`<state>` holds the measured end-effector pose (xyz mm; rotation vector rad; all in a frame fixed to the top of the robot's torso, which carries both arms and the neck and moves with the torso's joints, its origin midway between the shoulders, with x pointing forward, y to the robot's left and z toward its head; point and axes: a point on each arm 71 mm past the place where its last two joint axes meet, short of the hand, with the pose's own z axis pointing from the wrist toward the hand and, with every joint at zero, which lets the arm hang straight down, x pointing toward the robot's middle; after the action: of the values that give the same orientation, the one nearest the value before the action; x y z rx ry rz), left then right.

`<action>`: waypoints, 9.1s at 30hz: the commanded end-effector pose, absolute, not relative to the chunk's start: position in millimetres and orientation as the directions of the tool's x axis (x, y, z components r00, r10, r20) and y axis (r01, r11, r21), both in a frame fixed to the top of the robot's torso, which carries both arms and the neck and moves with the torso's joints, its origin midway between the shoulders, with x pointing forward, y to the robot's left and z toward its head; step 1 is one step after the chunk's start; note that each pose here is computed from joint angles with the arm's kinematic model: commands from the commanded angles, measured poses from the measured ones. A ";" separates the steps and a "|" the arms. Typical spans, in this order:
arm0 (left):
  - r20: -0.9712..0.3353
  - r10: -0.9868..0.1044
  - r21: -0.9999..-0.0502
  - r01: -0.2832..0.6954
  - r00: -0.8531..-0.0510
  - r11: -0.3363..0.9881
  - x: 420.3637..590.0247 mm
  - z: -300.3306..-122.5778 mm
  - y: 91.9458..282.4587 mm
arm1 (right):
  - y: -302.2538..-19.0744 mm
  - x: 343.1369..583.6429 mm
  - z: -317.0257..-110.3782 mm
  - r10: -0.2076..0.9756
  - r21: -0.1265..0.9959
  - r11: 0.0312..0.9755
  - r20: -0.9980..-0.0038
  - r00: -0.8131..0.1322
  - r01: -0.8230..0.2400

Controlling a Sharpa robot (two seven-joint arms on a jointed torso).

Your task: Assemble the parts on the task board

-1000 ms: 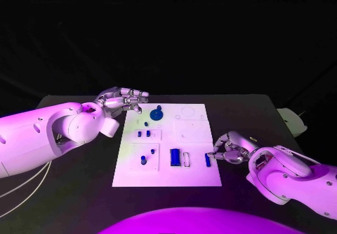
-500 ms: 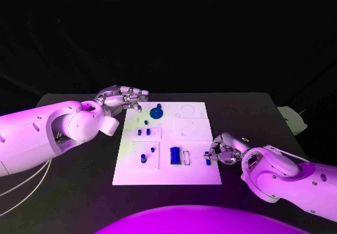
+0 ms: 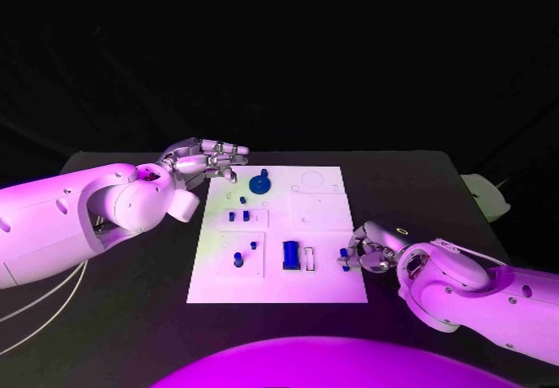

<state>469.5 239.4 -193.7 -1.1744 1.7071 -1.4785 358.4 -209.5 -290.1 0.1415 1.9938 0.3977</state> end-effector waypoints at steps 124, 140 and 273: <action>0.114 -0.873 -0.969 -0.246 -0.475 0.007 466.6 -193.1 236.2 | -138.1 358.2 -292.6 0.337 0.452 0.886 -0.783 -0.523 -0.106; 0.114 -0.873 -0.969 -0.247 -0.474 0.008 466.6 -193.1 236.9 | -142.4 357.4 -288.6 0.338 0.448 0.885 -0.804 -0.490 -0.125; 0.022 -0.999 -1.000 -0.014 -0.033 -0.021 465.7 -226.4 195.4 | -192.4 461.8 -224.2 1.000 1.000 -0.010 0.010 -0.017 0.001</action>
<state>467.0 191.4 -232.7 -1.2955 1.3211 -1.3263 462.2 -187.1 -225.9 1.1758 1.2923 1.2770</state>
